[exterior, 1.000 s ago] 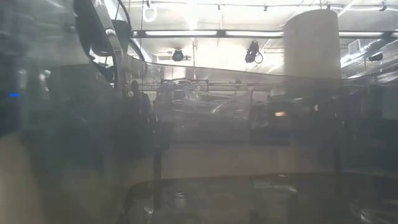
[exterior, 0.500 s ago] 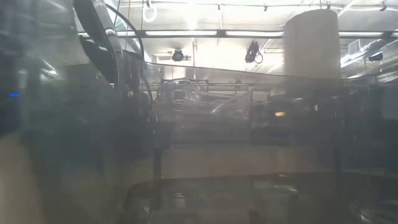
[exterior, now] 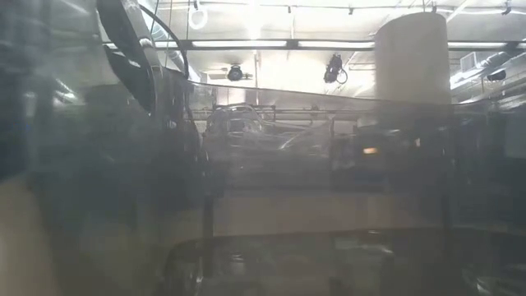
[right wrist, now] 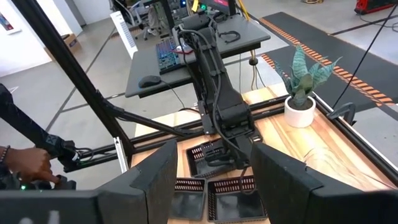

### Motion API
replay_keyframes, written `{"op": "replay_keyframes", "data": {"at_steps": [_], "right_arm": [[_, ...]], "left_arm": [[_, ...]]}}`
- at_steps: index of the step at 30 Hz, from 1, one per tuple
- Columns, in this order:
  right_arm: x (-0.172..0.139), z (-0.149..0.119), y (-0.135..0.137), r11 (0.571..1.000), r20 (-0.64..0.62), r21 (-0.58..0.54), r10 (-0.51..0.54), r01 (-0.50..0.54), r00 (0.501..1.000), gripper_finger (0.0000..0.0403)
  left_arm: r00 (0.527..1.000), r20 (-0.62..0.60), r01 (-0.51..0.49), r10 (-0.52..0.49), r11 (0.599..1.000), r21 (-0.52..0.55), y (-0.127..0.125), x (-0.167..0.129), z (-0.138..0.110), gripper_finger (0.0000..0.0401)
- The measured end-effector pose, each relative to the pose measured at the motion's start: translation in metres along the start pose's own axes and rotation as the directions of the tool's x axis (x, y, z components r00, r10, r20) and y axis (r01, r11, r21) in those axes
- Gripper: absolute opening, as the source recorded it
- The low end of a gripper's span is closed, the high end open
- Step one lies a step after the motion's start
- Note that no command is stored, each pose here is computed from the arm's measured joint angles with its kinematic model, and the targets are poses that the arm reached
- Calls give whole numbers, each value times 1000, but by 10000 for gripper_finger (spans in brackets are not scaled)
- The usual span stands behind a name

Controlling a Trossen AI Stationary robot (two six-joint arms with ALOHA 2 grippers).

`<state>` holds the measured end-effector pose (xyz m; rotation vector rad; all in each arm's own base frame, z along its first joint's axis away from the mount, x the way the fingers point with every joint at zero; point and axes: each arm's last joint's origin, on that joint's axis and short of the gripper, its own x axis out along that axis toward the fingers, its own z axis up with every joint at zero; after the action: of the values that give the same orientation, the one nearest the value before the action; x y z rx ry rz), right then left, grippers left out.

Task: Stack baskets by color
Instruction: Stack the left black bin on the top of the bottom black bin

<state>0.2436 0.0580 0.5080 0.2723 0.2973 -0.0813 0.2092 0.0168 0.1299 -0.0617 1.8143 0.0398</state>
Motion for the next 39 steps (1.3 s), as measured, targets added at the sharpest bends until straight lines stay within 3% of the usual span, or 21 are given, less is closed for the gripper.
{"op": "replay_keyframes", "data": {"at_steps": [12, 15, 19, 22, 27, 32, 39], "right_arm": [[0, 0, 0, 1000, -4, -7, 6, -6, 1000, 208], [0, -1, 0, 1000, -9, -8, 4, -4, 1000, 208], [0, -1, -1, 1000, -15, -18, -5, 5, 1000, 208], [0, -1, -2, 1000, -10, -20, -10, 10, 1000, 208], [0, -1, -2, 999, -11, -30, -13, 13, 1000, 208], [0, -2, -3, 999, -28, -43, -27, 26, 999, 208], [1, 1, -5, 996, 3, -75, -37, 38, 999, 208]], "left_arm": [[1000, 7, -6, 5, 995, 102, 2, -22, -9, 3], [999, 6, 51, -52, 991, 124, 6, -35, -14, 2], [986, 38, 149, -162, 960, 236, 3, -61, -20, 2], [980, 107, 135, -170, 951, 277, -1, -84, -21, 1], [960, 218, 106, -174, 950, 292, -19, -113, -16, 1], [939, 259, 148, -225, 947, 285, -48, -116, -12, 1], [933, 288, 134, -215, 951, 277, -77, -116, -14, 0]]}}
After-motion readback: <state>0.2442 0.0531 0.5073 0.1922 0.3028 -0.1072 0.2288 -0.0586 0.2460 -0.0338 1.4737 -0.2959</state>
